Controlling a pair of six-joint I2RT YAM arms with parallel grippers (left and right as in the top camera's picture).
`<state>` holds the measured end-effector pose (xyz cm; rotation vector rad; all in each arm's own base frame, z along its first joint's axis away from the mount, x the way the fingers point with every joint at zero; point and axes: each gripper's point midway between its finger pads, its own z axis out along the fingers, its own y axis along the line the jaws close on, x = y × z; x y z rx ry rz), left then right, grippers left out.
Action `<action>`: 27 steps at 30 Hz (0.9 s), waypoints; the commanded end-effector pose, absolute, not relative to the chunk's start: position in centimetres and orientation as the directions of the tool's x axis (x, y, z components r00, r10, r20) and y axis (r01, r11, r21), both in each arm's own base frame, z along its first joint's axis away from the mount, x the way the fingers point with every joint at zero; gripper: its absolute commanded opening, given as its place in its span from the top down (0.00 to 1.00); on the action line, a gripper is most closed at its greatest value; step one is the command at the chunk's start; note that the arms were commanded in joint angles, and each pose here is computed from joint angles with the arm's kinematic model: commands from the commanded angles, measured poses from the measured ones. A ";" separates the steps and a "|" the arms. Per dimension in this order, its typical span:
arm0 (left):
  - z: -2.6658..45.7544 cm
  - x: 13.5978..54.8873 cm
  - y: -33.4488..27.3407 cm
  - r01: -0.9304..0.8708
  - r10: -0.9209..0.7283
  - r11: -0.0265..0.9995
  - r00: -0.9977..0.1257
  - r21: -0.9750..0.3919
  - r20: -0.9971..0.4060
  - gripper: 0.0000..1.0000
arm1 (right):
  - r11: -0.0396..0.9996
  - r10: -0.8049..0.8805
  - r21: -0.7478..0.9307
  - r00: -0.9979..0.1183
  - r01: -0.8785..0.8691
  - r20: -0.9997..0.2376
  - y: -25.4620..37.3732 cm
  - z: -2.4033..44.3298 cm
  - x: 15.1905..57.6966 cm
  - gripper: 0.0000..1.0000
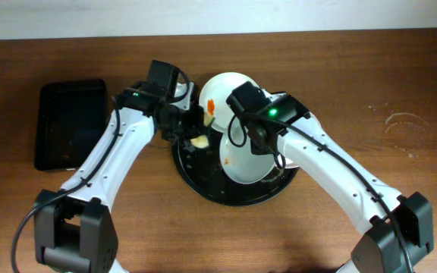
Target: Clean dirty plates on tray and stack at the side
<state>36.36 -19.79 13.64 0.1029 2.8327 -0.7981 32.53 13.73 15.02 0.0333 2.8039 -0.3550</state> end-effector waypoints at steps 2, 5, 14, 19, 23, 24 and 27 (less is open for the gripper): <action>13.6 33.5 -24.2 0.231 0.136 0.789 -0.969 -0.570 -0.205 0.99 | 0.996 0.061 -0.039 -0.953 0.076 -0.297 16.6 16.1 32.3 0.96; 12.3 32.3 -25.7 0.244 0.159 0.780 -0.968 -0.576 -0.196 0.99 | 0.997 0.063 -0.023 -0.956 0.072 -0.288 16.9 16.0 32.2 0.96; 8.2 31.3 -24.3 0.207 0.139 0.872 -0.974 -0.445 -0.180 0.99 | 0.998 0.060 -0.016 -0.953 0.068 -0.296 17.1 16.4 32.3 0.96; 7.3 31.4 -23.3 0.194 0.131 0.900 -0.975 -0.390 -0.181 0.99 | 0.999 0.048 -0.003 -0.947 0.052 -0.318 17.4 17.3 32.8 0.96; 6.7 31.5 -22.4 0.183 0.125 0.921 -0.974 -0.343 -0.187 0.99 | 0.999 0.048 0.003 -0.944 0.049 -0.328 17.5 18.0 33.0 0.96; 6.4 31.5 -22.1 0.180 0.123 0.926 -0.975 -0.331 -0.186 0.99 | 0.999 0.048 0.004 -0.943 0.049 -0.329 17.5 18.3 33.0 0.96; 5.6 31.1 -21.6 0.172 0.122 0.935 -0.977 -0.310 -0.176 0.99 | 1.000 0.031 0.005 -0.940 0.031 -0.339 17.5 19.3 32.9 0.96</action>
